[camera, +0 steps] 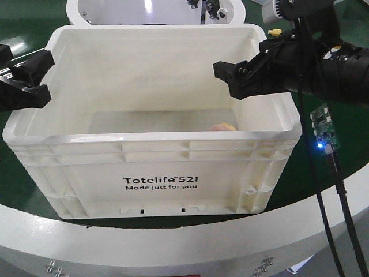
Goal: Place moving items into box and shelve
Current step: 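Open both grippers to drop the plush toys into the tote, then move both grippers to the tote's side rims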
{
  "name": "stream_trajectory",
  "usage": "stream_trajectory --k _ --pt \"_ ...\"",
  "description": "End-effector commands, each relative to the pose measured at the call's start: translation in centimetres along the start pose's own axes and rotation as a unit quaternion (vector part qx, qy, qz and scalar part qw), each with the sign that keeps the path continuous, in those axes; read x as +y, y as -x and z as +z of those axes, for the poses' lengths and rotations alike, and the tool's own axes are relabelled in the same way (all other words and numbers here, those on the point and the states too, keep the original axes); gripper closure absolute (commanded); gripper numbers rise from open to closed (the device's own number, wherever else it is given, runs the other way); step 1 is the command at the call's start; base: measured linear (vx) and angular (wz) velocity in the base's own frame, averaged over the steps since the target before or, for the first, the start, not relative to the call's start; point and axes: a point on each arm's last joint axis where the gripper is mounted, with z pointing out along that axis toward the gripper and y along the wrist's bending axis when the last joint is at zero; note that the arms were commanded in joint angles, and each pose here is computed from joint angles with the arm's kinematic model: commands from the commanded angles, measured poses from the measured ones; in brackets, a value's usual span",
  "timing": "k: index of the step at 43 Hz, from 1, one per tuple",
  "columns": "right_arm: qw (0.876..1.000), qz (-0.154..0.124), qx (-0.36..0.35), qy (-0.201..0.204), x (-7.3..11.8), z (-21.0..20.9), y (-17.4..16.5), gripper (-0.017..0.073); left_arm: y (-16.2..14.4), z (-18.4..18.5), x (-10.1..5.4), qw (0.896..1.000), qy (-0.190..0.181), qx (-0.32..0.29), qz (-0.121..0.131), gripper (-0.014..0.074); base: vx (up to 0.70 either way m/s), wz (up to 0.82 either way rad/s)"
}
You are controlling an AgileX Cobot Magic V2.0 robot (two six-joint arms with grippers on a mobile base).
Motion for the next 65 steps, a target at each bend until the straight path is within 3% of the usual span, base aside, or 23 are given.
stream_trajectory --k 1,13,21,28,39,40,48,57,65 --pt "0.998 0.001 -0.058 -0.025 -0.4 -1.1 2.0 -0.0065 2.0 -0.4 -0.1 0.998 0.002 -0.061 -0.007 0.0050 0.00 0.00" --pt "0.996 -0.001 -0.079 -0.041 -0.7 -1.3 2.4 -0.0034 2.1 -0.4 0.0 0.998 0.005 -0.067 -0.001 0.0050 0.00 0.00" --pt "0.992 0.038 -0.088 -0.084 -3.3 -2.8 2.5 -0.0034 2.4 -1.1 1.6 0.997 0.041 -0.069 -0.003 0.0050 0.00 0.00" --pt "0.990 0.048 -0.075 -0.107 -5.0 -3.6 2.1 -0.0034 2.3 -1.7 3.1 0.995 0.078 -0.058 -0.007 0.0050 0.00 0.00" --pt "0.991 0.050 -0.064 -0.102 -5.2 -4.0 2.3 -0.0034 1.8 -2.0 4.2 0.994 0.105 -0.030 -0.016 0.0050 0.00 0.00" --pt "0.990 0.085 -0.065 -0.087 -5.1 -4.6 4.2 -0.0034 1.7 -2.0 4.3 0.994 0.108 -0.025 -0.018 0.0050 0.00 0.00" --pt "0.990 0.100 -0.018 -0.099 -5.7 -4.1 5.4 -0.0032 1.7 -2.0 4.3 0.994 0.108 -0.025 -0.018 0.0050 0.00 0.00" --pt "0.980 0.118 0.080 -0.138 -7.1 -3.3 6.2 -0.0010 1.6 -2.0 4.3 0.994 0.107 -0.021 -0.018 0.0050 0.00 0.00" --pt "0.975 0.137 0.122 -0.128 -7.3 -2.4 6.9 -0.0006 1.5 -2.0 4.3 0.994 0.106 -0.012 -0.020 0.0050 0.00 0.00"
